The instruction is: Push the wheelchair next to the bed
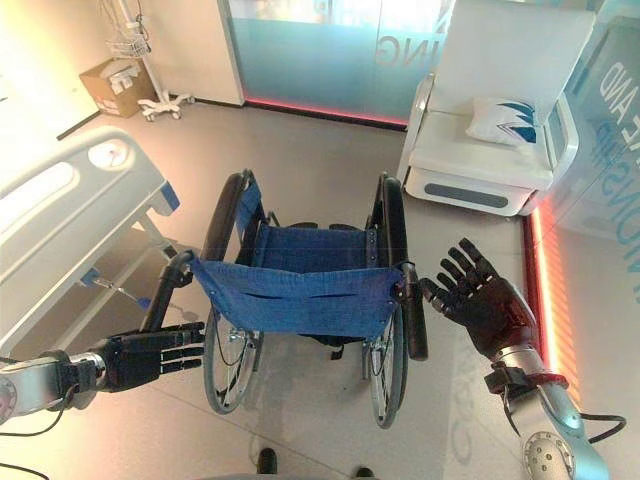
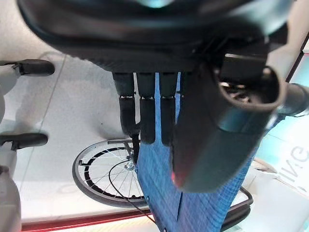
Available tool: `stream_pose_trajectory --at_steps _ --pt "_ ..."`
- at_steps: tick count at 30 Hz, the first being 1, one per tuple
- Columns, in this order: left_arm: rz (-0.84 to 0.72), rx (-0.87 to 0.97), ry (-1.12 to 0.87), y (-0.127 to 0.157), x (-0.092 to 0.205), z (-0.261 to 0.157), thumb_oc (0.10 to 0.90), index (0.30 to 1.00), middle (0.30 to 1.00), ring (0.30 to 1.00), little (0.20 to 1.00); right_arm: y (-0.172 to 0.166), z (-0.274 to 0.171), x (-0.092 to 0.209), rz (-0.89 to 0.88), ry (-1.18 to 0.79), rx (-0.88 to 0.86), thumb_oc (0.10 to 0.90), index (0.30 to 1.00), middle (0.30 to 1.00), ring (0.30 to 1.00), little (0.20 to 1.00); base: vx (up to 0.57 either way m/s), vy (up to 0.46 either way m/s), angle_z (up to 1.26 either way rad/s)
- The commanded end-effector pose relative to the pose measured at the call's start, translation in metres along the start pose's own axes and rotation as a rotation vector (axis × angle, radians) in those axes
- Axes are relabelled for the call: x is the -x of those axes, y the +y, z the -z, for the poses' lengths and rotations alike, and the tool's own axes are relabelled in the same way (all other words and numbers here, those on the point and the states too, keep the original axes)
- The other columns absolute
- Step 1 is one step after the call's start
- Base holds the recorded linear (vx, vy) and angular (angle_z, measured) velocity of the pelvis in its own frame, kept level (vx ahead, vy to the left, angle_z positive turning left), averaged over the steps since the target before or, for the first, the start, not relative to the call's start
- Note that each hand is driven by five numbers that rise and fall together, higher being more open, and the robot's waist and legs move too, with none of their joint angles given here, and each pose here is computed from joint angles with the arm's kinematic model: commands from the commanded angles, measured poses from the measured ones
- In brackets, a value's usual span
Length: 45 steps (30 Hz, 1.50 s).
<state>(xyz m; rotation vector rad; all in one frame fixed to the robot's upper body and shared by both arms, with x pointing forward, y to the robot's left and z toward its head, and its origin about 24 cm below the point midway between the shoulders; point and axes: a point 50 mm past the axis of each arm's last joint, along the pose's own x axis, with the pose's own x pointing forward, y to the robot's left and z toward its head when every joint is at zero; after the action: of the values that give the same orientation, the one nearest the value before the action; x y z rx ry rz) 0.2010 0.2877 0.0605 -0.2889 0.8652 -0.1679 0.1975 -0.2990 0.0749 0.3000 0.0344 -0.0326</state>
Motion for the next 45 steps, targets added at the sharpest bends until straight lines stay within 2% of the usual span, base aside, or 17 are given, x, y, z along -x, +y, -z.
stream_pose_trajectory --at_steps 1,7,13,20,23,27,37,45 --pt "0.148 -0.024 -0.286 -0.033 0.010 -0.058 0.400 0.300 0.300 0.300 0.300 0.034 -0.075 -0.020 -0.187 -0.270 0.177 0.800 0.900 0.900 0.900 0.900 0.00 0.000 0.00" --pt "0.125 0.000 -0.365 -0.029 0.015 -0.066 0.400 0.300 0.300 0.300 0.300 0.044 -0.078 -0.020 -0.259 -0.236 0.213 0.800 0.900 0.900 0.900 0.900 0.01 -0.002 0.00" --pt "0.109 0.030 -0.451 -0.024 0.026 -0.076 0.400 0.300 0.300 0.300 0.300 0.043 -0.071 -0.018 -0.284 -0.102 0.320 0.800 0.900 0.900 0.900 0.900 0.01 -0.001 0.00" --pt "0.091 0.038 -0.478 -0.017 0.032 -0.078 0.400 0.300 0.300 0.300 0.300 0.045 -0.095 -0.021 -0.219 -0.183 0.311 0.800 0.900 0.900 0.900 0.900 0.00 0.000 0.00" --pt "0.090 0.041 -0.474 -0.018 0.031 -0.077 0.400 0.300 0.300 0.300 0.300 0.045 -0.093 -0.021 -0.184 -0.159 0.363 0.800 0.900 0.900 0.900 0.900 0.00 0.000 0.00" --pt "0.086 0.037 -0.469 -0.022 0.031 -0.077 0.400 0.300 0.300 0.300 0.300 0.033 -0.087 -0.019 -0.048 -0.098 0.470 0.800 0.900 0.900 0.900 0.900 0.00 0.000 0.00" --pt "0.092 0.034 -0.468 -0.034 0.021 -0.077 0.400 0.300 0.300 0.300 0.300 0.023 -0.047 -0.022 0.078 0.160 0.420 0.800 0.900 0.900 0.900 0.900 0.00 0.000 0.00" --pt "0.105 0.024 -0.450 -0.047 0.010 -0.080 0.400 0.300 0.300 0.300 0.300 0.031 -0.033 -0.034 0.072 0.226 0.389 0.800 0.900 0.900 0.900 0.900 0.00 0.000 0.00"
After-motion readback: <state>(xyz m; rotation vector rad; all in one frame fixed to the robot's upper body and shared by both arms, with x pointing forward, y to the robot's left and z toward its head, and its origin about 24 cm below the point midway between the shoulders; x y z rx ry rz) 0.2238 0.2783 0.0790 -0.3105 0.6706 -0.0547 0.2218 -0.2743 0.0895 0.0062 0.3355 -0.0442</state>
